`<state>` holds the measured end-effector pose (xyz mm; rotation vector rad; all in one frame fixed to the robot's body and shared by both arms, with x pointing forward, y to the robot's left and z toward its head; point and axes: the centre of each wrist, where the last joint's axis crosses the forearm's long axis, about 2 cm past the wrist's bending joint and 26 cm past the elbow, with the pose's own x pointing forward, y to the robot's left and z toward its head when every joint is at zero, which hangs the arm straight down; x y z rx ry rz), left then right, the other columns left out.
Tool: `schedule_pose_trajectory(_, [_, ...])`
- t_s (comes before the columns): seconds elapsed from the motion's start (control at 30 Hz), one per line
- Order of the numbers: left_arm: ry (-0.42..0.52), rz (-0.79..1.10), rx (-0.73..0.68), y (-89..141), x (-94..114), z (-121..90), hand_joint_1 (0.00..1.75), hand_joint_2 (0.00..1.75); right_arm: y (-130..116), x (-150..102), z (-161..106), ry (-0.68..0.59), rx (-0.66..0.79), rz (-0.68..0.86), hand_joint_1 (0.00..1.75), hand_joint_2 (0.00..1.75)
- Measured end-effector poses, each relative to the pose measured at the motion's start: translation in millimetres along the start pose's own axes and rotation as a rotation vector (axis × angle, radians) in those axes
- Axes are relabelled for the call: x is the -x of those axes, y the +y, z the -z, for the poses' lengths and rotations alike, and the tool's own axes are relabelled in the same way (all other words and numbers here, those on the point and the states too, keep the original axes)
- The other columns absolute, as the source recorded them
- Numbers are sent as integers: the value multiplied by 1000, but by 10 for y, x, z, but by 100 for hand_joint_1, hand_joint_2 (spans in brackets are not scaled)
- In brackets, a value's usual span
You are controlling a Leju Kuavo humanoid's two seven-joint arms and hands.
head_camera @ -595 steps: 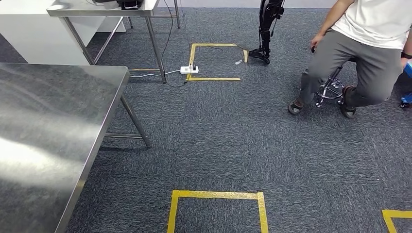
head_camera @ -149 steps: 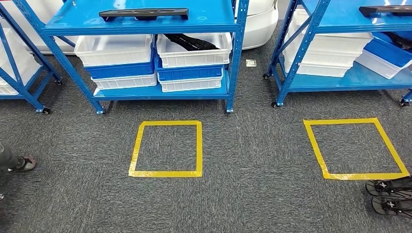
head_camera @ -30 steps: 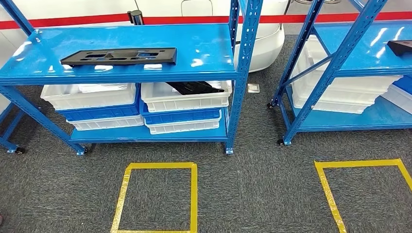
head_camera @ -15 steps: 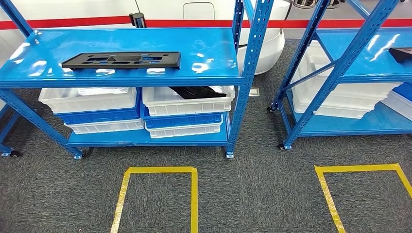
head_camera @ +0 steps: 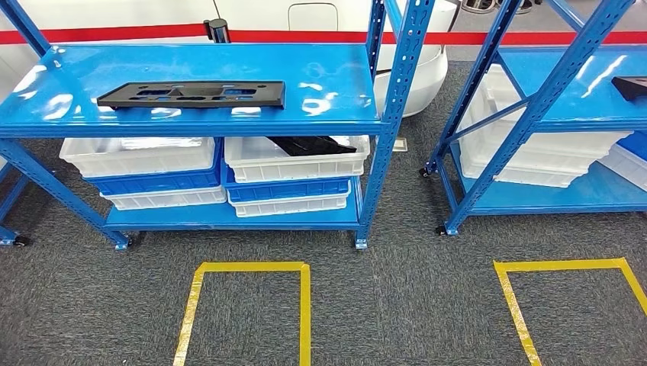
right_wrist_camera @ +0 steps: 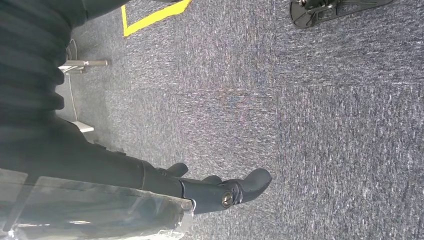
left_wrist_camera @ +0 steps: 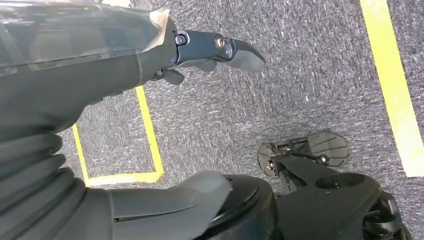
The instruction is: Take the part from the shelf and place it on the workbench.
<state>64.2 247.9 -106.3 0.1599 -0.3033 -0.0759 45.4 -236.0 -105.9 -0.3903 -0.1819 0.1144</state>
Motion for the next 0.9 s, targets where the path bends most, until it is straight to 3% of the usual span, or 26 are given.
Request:
schedule_pose_trajectory(0.83, [16,-42,36,57,33,11,0,175,-60,60,35,46,-35,25,0,175])
schedule_pose_trajectory(0.87, [19,-46,38,63,47,11,0,175,-74,73,42,49,-39,30,0,131])
schedule_pose_trajectory(0.9, [20,-48,38,66,54,10,0,175,-81,80,46,50,-41,33,0,116])
